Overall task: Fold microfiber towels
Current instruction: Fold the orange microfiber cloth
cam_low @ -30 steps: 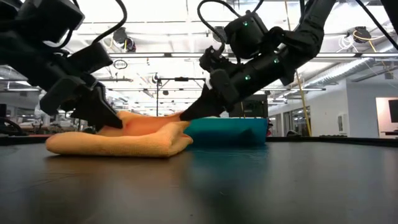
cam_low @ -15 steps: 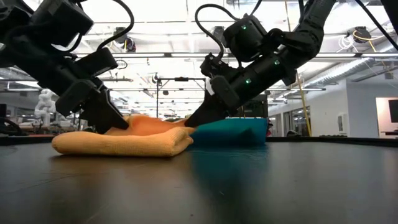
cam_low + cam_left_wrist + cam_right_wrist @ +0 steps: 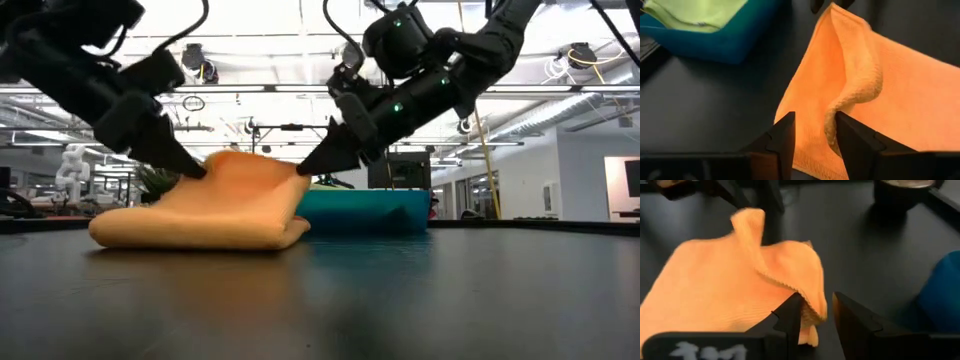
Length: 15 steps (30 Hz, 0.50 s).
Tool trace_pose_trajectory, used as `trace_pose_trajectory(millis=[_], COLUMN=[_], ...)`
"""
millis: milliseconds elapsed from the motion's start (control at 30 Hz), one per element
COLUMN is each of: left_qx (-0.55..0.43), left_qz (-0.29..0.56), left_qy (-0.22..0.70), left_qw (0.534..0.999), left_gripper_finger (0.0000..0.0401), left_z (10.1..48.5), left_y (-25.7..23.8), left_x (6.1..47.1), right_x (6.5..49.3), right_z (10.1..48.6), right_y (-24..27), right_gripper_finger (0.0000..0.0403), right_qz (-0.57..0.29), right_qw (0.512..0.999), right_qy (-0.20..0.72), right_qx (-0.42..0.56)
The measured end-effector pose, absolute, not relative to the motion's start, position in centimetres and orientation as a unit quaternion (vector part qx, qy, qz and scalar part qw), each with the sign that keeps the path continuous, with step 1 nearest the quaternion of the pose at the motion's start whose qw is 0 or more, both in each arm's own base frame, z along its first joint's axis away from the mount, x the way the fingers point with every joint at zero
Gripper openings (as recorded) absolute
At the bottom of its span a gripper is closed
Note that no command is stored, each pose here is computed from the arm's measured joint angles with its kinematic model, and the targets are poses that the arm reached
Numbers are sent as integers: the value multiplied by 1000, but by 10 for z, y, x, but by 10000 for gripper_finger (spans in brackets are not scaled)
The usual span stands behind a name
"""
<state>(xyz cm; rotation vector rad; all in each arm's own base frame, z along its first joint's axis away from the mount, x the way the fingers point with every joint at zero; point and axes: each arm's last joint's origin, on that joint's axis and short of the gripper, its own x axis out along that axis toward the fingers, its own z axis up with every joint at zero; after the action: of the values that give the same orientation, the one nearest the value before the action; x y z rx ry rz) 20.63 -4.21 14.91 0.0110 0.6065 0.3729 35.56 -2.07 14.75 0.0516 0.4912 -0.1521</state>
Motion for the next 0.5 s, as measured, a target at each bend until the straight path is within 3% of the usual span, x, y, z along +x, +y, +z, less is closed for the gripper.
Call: trace_pose_trajectory(millis=[500], left_qx=[-47], left_qz=[193], left_qy=[262], left_qw=[944], left_gripper_finger=[124], left_z=[162], left_y=[-40], left_x=[202], right_x=[351], right_z=[152], right_y=[-22], right_gripper_finger=[106], right_qz=[-80], right_qw=[962], right_qy=[261], right_qx=[12])
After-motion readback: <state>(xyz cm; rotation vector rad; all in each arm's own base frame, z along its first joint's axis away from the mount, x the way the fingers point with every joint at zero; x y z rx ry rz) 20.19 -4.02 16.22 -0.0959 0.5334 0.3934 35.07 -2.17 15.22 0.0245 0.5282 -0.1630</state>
